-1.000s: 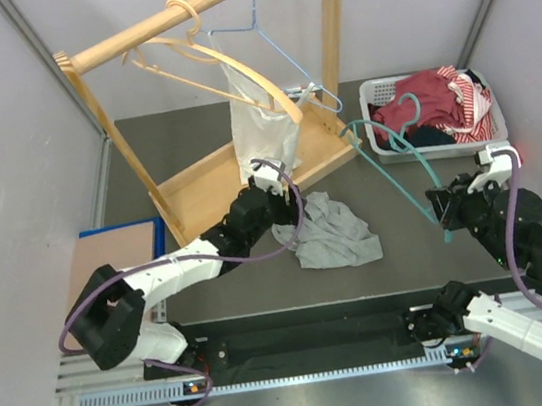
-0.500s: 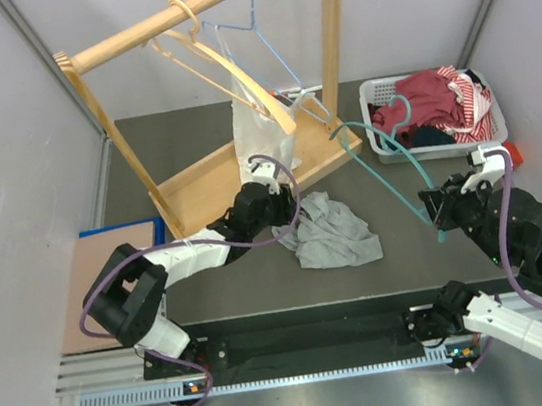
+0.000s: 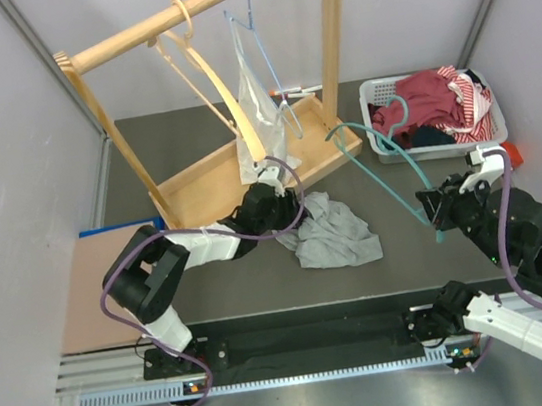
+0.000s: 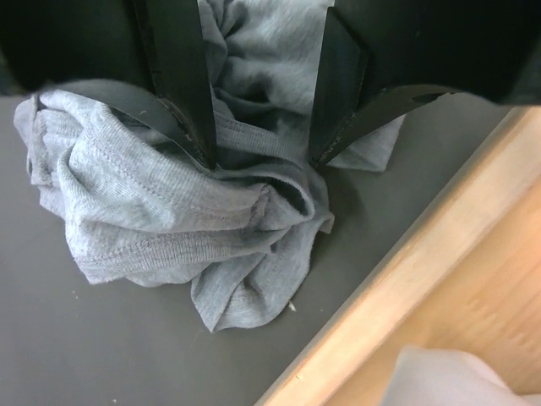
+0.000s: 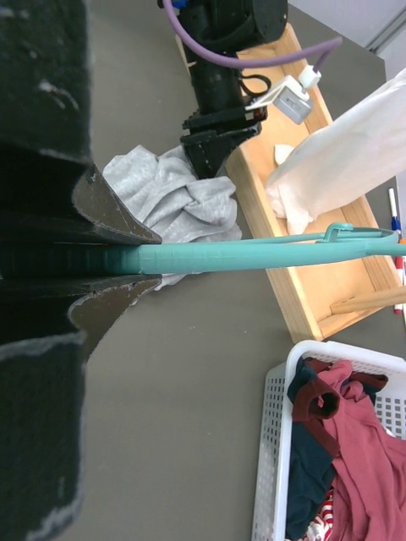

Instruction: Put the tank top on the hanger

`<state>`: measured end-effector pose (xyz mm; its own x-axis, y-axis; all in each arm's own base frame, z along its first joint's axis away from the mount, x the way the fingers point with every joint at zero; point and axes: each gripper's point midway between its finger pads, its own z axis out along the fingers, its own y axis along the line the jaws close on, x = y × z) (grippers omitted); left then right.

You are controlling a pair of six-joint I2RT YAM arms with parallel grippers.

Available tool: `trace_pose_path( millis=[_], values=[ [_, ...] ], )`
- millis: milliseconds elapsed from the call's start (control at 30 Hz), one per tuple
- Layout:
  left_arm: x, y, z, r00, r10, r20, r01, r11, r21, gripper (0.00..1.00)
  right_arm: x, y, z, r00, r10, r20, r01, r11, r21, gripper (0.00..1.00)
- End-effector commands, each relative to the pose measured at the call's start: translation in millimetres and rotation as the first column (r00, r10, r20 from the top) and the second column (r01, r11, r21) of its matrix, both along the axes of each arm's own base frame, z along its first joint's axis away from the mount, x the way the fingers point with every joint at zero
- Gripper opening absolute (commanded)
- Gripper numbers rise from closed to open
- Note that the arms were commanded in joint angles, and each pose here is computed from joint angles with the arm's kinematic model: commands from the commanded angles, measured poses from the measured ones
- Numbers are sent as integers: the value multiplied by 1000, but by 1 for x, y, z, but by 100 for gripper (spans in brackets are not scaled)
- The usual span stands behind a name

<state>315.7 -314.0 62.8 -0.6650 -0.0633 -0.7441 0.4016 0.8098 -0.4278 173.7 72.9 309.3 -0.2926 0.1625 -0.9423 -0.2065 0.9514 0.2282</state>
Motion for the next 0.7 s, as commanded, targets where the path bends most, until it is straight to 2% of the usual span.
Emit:
trace_pose_path(
  millis=[0, 167, 200, 233, 300, 333, 367, 467, 500, 667],
  values=[
    [13, -26, 24, 999, -26, 27, 29, 991, -128, 53, 4, 9, 13, 999, 17, 41, -20, 998, 55, 0],
    [16, -33, 21, 999, -29, 15, 31, 983, -179, 50, 5, 12, 8, 999, 24, 31, -26, 998, 54, 0],
    [17, -35, 21, 999, -32, 18, 35, 982, -188, 45, 5, 12, 8, 999, 25, 33, -27, 998, 56, 0],
    [17, -36, 21, 999, -32, 18, 35, 981, -192, 32, 5, 13, 6, 999, 29, 29, -30, 998, 54, 0],
    [20, -34, 25, 999, -13, 32, 19, 980, -198, 17, 5, 13, 5, 999, 29, 28, -30, 998, 53, 0],
    [21, -32, 27, 999, -4, 42, 12, 980, -197, 3, 5, 14, 4, 999, 31, 26, -33, 998, 54, 0],
    [23, -29, 29, 999, 10, 53, 1, 981, -192, 0, 5, 14, 3, 999, 32, 23, -33, 998, 49, 0],
    [27, -19, 48, 992, 46, 120, -24, 983, -181, 0, 6, 14, 1, 999, 28, 21, -29, 998, 49, 0],
    [31, -11, 67, 982, 78, 174, -46, 983, -178, 0, 6, 15, 0, 999, 31, 21, -32, 998, 50, 0],
    [22, 20, 106, 950, 124, 287, -86, 986, -145, 0, 10, 22, -5, 999, 46, 21, -47, 998, 49, 0]
  ],
)
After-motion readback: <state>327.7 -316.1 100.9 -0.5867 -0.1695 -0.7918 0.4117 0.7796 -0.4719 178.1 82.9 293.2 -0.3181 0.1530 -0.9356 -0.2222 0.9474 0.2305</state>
